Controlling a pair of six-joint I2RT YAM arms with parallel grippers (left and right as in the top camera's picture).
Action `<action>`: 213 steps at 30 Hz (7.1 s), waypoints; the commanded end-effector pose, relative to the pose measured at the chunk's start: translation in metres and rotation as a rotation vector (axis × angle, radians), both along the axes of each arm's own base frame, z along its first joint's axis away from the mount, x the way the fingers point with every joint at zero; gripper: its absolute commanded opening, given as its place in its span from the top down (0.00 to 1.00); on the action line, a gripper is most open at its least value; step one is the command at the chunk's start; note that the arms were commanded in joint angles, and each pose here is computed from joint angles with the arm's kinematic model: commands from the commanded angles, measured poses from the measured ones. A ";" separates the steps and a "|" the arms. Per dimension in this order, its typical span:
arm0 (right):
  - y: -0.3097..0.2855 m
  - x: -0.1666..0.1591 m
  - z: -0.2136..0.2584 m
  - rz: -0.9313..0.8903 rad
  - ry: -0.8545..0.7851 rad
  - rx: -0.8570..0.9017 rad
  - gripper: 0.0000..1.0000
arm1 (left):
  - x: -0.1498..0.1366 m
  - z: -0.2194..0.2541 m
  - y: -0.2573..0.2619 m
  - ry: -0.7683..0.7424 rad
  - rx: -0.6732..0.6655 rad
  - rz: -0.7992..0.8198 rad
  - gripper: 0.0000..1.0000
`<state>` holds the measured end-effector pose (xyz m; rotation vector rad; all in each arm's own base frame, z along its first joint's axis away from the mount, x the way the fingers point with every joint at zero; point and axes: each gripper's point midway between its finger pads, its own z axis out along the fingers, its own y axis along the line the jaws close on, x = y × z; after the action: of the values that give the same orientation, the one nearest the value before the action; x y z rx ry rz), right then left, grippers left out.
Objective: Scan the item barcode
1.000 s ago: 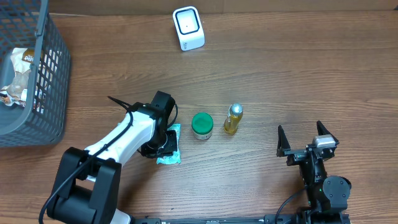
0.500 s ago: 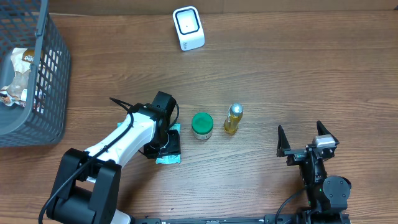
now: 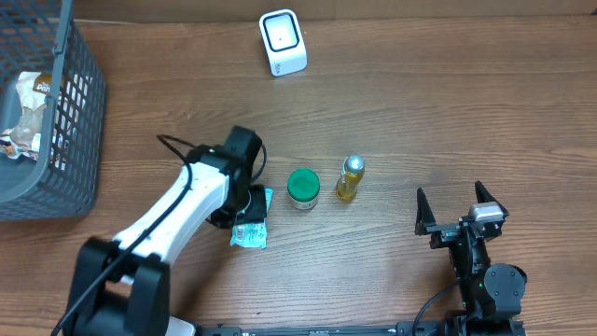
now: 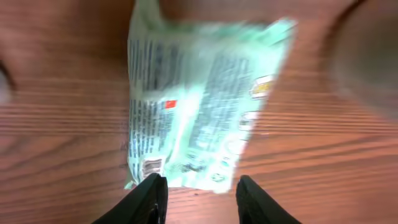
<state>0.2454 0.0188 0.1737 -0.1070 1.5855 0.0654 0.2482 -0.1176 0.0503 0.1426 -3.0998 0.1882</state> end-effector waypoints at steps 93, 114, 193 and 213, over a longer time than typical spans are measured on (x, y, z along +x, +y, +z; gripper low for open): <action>-0.002 0.000 -0.002 -0.010 -0.001 -0.001 0.00 | 0.050 -0.008 0.005 -0.055 0.091 -0.024 0.94; -0.002 0.000 -0.002 -0.010 -0.001 -0.001 0.00 | 0.050 -0.042 -0.017 0.027 -0.014 0.007 0.93; -0.002 0.000 -0.002 -0.010 -0.001 -0.001 0.00 | 0.048 -0.030 0.020 -0.008 0.089 0.042 0.95; -0.002 0.000 -0.002 -0.010 -0.001 -0.001 0.00 | 0.184 0.271 0.101 -0.670 0.212 0.028 0.52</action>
<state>0.2454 0.0189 0.1737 -0.1079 1.5854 0.0651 0.4275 -0.0342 0.2748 0.1942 -3.6501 -0.0038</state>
